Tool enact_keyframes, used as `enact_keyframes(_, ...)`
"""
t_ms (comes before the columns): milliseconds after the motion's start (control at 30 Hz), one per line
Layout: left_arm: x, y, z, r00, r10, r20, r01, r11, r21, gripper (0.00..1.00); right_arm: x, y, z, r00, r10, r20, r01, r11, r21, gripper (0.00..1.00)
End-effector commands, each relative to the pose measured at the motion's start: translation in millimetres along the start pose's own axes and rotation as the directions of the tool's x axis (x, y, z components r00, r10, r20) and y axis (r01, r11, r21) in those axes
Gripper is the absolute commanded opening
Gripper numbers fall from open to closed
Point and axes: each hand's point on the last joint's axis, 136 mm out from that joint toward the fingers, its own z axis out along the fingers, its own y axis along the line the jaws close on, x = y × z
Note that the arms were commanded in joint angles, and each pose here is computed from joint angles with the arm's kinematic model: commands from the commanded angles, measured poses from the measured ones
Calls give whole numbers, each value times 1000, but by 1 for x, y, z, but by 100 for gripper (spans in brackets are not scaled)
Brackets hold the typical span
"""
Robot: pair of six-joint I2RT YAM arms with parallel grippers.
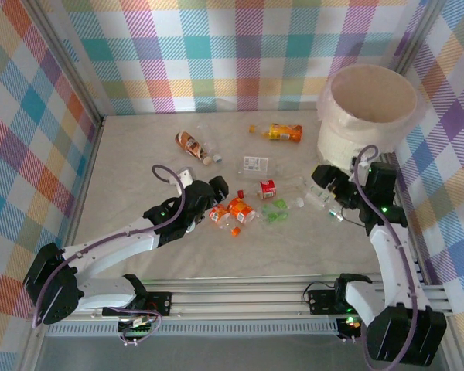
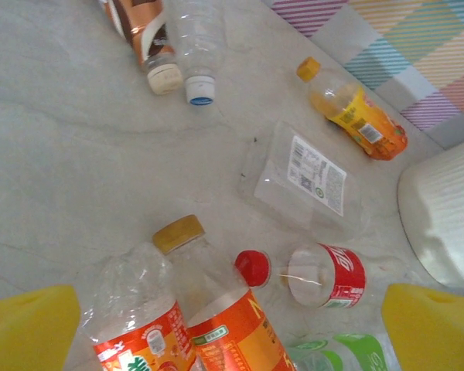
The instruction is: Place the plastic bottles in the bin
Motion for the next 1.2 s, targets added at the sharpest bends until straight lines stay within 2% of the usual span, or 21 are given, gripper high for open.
enact_keyframes(0,-2,22,0,999,-44,30,46,996,-76,100,15,-21,7,998,15,-61,-9,996,92,100)
enact_keyframes(100,-1,26,1,999,-47,27,50,994,-97,100,10,-50,13,999,-23,-37,30,976,216,100)
enact_keyframes(233,3,32,3,998,-57,18,59,991,-116,100,-2,-73,24,991,-121,-51,131,944,302,100)
enact_keyframes(333,5,34,3,998,-56,10,57,991,-124,100,-8,-69,37,966,-236,-108,256,932,256,100)
enact_keyframes(467,6,36,3,999,-52,9,53,990,-130,100,-5,-68,51,896,-355,-266,408,896,178,100)
enact_keyframes(533,5,37,2,999,-52,11,53,990,-132,100,-9,-65,60,881,-391,-266,436,889,138,100)
enact_keyframes(633,7,44,1,999,-41,0,40,987,-156,100,-8,-68,70,797,-489,-354,549,831,88,100)
enact_keyframes(767,9,49,0,999,-38,-1,38,985,-168,100,-3,-79,82,724,-525,-447,606,794,50,100)
enact_keyframes(867,7,50,-1,999,-47,10,48,985,-168,100,0,-90,88,652,-568,-503,674,737,40,100)
enact_keyframes(1000,3,44,0,996,-80,38,84,989,-119,100,14,-108,87,554,-582,-596,737,676,25,100)
enact_keyframes(1067,3,46,1,996,-84,44,89,989,-121,100,15,-117,86,541,-570,-619,751,658,50,100)
enact_keyframes(1167,4,45,1,996,-81,39,85,989,-124,100,11,-124,88,553,-546,-629,752,652,95,98)
